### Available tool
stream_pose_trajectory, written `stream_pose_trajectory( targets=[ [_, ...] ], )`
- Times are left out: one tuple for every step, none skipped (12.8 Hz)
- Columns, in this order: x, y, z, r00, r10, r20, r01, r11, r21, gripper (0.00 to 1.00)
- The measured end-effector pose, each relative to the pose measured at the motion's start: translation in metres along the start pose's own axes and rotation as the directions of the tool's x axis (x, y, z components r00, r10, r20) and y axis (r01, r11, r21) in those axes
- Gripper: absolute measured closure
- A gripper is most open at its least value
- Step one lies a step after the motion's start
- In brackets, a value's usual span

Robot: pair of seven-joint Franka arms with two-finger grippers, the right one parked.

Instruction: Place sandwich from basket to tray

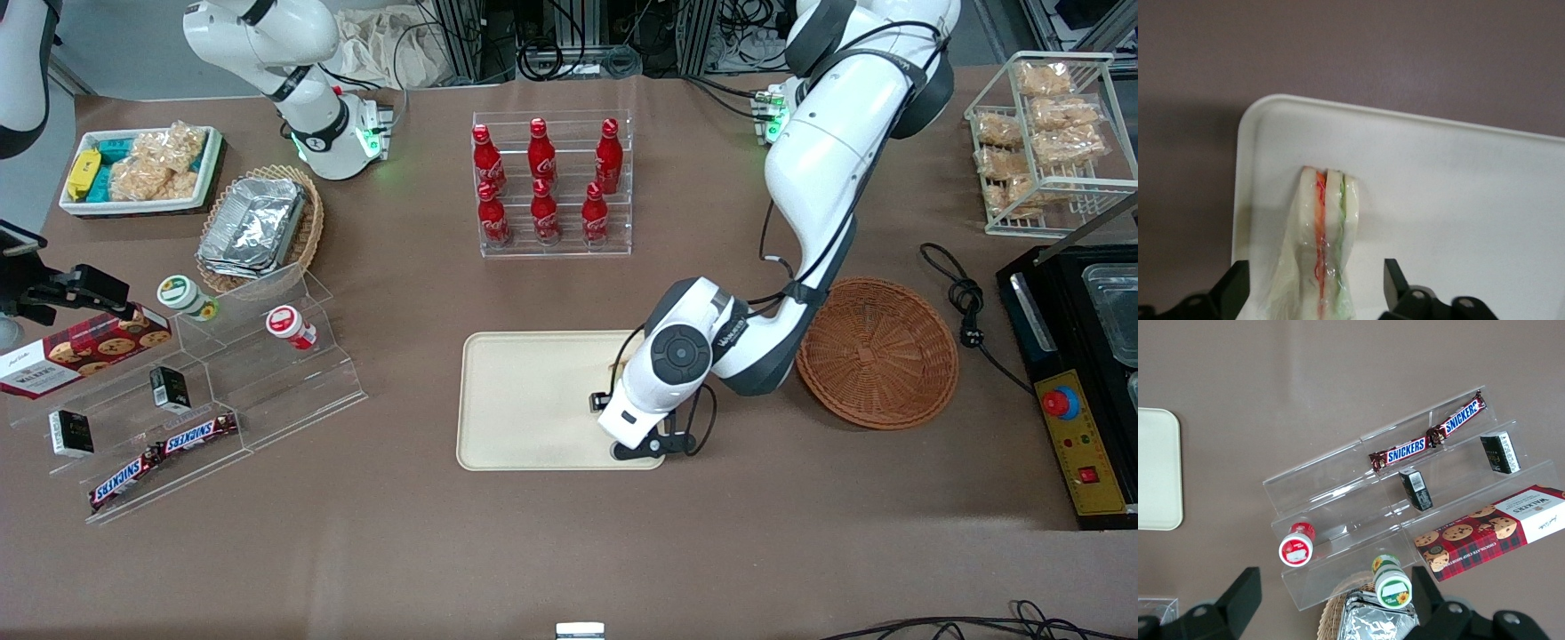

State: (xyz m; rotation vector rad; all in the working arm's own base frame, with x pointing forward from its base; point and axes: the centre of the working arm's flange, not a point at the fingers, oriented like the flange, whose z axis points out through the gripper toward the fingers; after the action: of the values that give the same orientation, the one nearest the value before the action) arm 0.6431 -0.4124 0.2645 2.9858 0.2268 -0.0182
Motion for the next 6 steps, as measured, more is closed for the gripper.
stream_pose_trajectory(
  targets=[
    [0.006, -0.004, -0.015, 1.0, -0.008, -0.017, 0.008, 1.0, -0.008, 0.0],
    [0.011, -0.007, -0.032, 0.999, -0.015, -0.032, 0.014, 1.0, -0.011, 0.0],
    [0.013, -0.01, -0.05, 0.999, -0.017, -0.042, 0.016, 1.0, -0.006, 0.0],
    [0.013, -0.012, -0.068, 0.999, -0.018, -0.045, 0.018, 1.0, 0.006, 0.0],
    [0.016, -0.02, -0.088, 0.999, -0.027, -0.047, 0.028, 0.999, 0.021, 0.0],
    [0.021, -0.034, -0.111, 0.998, -0.045, -0.048, 0.047, 0.998, 0.038, 0.0]
  ],
)
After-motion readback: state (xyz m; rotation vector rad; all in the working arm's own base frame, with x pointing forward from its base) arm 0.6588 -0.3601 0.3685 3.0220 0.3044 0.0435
